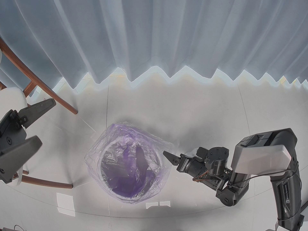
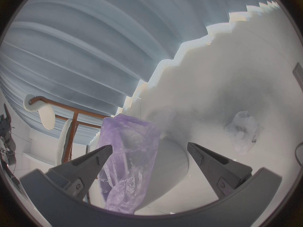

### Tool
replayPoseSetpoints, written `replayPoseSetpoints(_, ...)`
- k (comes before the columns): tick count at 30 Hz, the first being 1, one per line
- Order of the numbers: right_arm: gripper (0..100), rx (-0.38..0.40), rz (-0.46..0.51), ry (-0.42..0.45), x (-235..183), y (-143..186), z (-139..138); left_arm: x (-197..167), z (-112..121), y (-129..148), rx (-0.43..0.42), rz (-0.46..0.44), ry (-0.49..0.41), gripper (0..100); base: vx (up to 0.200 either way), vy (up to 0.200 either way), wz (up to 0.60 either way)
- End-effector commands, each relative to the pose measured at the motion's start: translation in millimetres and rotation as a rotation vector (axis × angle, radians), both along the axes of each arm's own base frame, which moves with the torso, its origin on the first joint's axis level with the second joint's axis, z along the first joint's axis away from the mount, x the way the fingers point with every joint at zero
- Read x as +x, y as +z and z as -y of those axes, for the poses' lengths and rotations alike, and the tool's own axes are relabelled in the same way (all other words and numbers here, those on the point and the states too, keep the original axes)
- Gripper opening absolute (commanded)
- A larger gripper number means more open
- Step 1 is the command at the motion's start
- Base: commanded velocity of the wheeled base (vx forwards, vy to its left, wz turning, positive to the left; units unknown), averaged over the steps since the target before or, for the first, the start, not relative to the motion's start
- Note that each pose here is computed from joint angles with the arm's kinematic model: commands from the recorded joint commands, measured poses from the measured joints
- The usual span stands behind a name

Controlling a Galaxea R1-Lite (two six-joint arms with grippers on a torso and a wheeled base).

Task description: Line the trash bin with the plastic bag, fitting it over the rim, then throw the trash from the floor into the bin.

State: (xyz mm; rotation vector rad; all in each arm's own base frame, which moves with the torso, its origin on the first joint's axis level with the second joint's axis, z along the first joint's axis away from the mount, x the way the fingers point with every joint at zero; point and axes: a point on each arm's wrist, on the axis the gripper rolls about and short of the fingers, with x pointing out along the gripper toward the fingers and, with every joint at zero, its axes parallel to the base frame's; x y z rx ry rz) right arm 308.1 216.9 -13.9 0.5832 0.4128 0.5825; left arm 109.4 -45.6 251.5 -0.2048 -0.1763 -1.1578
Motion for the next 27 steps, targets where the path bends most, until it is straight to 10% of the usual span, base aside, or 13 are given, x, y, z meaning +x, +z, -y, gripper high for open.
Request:
replayPoseSetpoints(1, 100, 0.009, -0.006, 0.01, 2.8, -6.9, -6.9, 0.8, 0.4, -2.3, 0.005, -0.006, 0.0, 100, 0.0, 0.0, 0.0)
replayPoseSetpoints(7, 100, 0.029, -0.021, 0.043, 4.4, -6.0, -12.4, 2.9, 0.9, -5.4, 0.011, -0.016, 0.001, 100, 0.0, 0.0, 0.0)
replayPoseSetpoints(8, 0, 0.034, -0.023, 0.042, 5.1, -6.0, -13.0, 3.7, 1.1, -5.8, 0.012, -0.017, 0.001, 100, 0.0, 0.0, 0.0)
replayPoseSetpoints(20, 0, 0.065, -0.057, 0.042, 9.3, -14.0, -13.4, 4.4, 1.3, -7.1, 0.014, -0.025, 0.001, 100, 0.0, 0.0, 0.0)
replayPoseSetpoints(27, 0, -0.074, -0.03, 0.025, 15.6, -40.3, 2.6, 4.6, 1.4, -10.7, 0.018, -0.038, 0.001, 100, 0.0, 0.0, 0.0)
